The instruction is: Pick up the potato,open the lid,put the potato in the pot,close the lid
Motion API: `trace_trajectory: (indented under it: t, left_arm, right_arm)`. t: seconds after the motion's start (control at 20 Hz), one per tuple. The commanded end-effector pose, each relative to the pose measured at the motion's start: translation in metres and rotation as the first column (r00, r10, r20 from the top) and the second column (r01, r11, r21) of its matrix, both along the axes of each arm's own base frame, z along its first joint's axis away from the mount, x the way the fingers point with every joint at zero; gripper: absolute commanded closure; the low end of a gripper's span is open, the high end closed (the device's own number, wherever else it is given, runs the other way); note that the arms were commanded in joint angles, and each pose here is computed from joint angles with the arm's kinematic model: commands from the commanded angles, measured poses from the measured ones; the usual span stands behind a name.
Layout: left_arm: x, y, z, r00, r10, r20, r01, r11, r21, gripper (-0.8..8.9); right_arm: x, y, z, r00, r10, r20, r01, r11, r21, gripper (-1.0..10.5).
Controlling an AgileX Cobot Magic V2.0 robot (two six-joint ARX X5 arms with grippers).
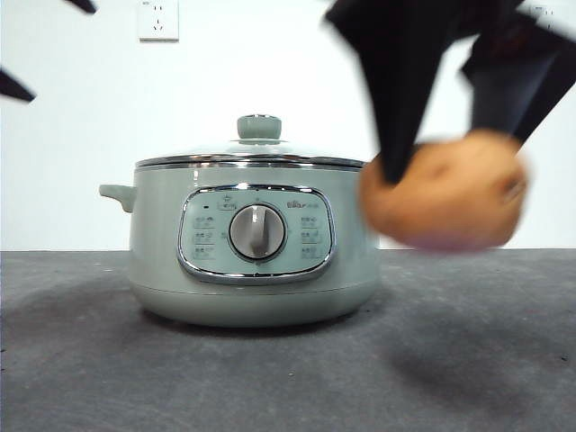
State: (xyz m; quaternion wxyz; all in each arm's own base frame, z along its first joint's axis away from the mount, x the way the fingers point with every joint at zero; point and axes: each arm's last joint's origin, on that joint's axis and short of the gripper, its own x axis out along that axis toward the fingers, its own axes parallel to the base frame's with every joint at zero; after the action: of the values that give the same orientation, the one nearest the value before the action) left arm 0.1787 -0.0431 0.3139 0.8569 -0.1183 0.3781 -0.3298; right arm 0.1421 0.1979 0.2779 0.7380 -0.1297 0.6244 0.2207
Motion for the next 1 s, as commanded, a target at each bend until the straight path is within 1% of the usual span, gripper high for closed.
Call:
trace_trajectory:
  t: [0.05,0.25,0.4,0.45,0.6,0.7,0.8,1.0]
  left_arm:
    - [0.009,-0.009,0.014,0.999,-0.005,0.035,0.004,1.000,0.029,1.86]
    - [0.036,-0.039,0.034,0.996,-0.029,0.087,0.018,0.992,0.128,1.86]
    - [0.060,-0.069,0.041,0.993,-0.073,0.097,0.054,0.981,0.184,1.86]
    - [0.069,-0.081,0.042,0.991,-0.083,0.103,0.059,0.975,0.216,1.86]
    - [0.092,-0.114,0.040,0.986,-0.107,0.128,0.063,0.949,0.308,1.86]
    - [0.108,-0.136,0.036,0.981,-0.120,0.154,0.053,0.923,0.380,1.86]
    - [0.120,-0.152,0.030,0.978,-0.127,0.166,0.042,0.897,0.440,1.86]
    - [0.136,-0.165,0.011,0.982,-0.131,0.137,0.053,0.884,0.464,1.86]
  right_arm:
    - [-0.010,-0.015,0.018,0.999,0.030,0.038,-0.031,0.999,0.015,9.5]
    - [-0.026,-0.037,0.041,0.995,0.016,0.100,-0.026,0.995,0.101,9.5]
    - [-0.032,-0.045,0.049,0.992,0.002,0.123,-0.019,0.990,0.138,9.5]
    - [-0.033,-0.046,0.050,0.992,-0.011,0.123,-0.008,0.989,0.147,9.5]
    - [-0.033,-0.047,0.050,0.993,-0.012,0.118,-0.004,0.990,0.141,9.5]
    - [-0.033,-0.047,0.050,0.993,-0.013,0.118,-0.004,0.990,0.142,9.5]
    - [-0.034,-0.047,0.050,0.993,-0.011,0.115,-0.004,0.991,0.137,9.5]
    - [-0.034,-0.049,0.049,0.991,-0.019,0.131,0.004,0.994,0.112,9.5]
